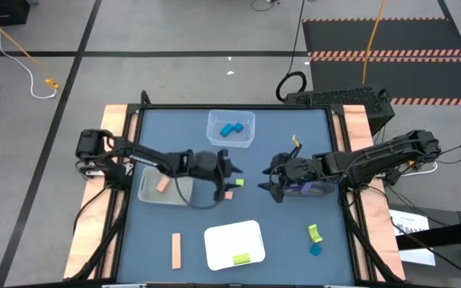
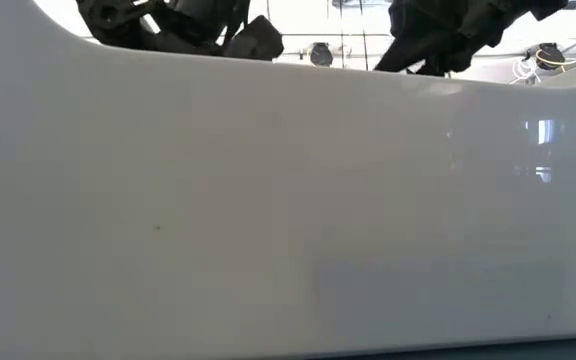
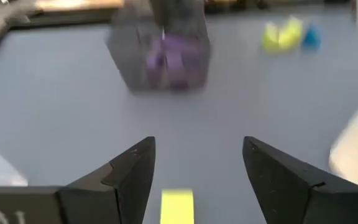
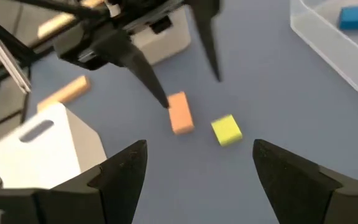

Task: Sort & place blocks by color
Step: Put the green block into the white bin

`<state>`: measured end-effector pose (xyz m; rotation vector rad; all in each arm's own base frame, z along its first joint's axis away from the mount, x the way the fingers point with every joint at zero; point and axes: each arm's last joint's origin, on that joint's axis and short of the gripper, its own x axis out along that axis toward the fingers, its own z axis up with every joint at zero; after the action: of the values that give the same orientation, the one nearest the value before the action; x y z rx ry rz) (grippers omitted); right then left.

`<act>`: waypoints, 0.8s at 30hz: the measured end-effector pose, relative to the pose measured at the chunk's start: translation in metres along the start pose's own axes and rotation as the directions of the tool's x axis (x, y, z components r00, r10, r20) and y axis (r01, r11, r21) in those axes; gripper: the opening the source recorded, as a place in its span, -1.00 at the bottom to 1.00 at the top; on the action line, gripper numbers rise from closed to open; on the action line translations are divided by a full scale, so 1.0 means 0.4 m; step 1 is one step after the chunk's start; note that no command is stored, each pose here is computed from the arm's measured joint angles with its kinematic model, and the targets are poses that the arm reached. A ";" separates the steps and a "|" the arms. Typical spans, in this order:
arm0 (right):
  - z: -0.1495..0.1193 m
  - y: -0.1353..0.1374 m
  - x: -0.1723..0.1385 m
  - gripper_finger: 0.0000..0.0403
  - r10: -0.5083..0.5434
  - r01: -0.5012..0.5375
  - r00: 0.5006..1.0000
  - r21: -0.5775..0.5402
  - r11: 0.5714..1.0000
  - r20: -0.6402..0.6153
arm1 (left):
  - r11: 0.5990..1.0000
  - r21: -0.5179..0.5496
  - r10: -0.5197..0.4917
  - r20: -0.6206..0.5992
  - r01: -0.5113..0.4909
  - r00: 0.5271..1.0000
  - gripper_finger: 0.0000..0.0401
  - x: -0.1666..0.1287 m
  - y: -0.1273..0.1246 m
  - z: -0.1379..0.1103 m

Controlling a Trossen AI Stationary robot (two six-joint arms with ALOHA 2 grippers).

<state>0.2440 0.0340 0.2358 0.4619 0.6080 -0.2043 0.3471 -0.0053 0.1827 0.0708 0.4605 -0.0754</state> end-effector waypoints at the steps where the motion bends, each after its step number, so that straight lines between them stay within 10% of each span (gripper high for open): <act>1: -0.003 -0.002 0.000 0.40 -0.007 0.007 1.000 -0.002 1.000 -0.010 | 1.000 0.026 0.011 -0.040 -0.010 0.999 0.19 0.000 -0.013 -0.009; 24: -0.004 -0.003 0.000 0.40 -0.016 0.015 1.000 -0.031 0.999 -0.016 | 0.994 0.024 0.111 -0.222 -0.108 0.969 0.20 0.106 -0.024 -0.154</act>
<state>0.2427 0.0336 0.2340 0.4295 0.6303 -0.2054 0.3570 -0.0120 0.1081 0.1169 0.6796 0.0395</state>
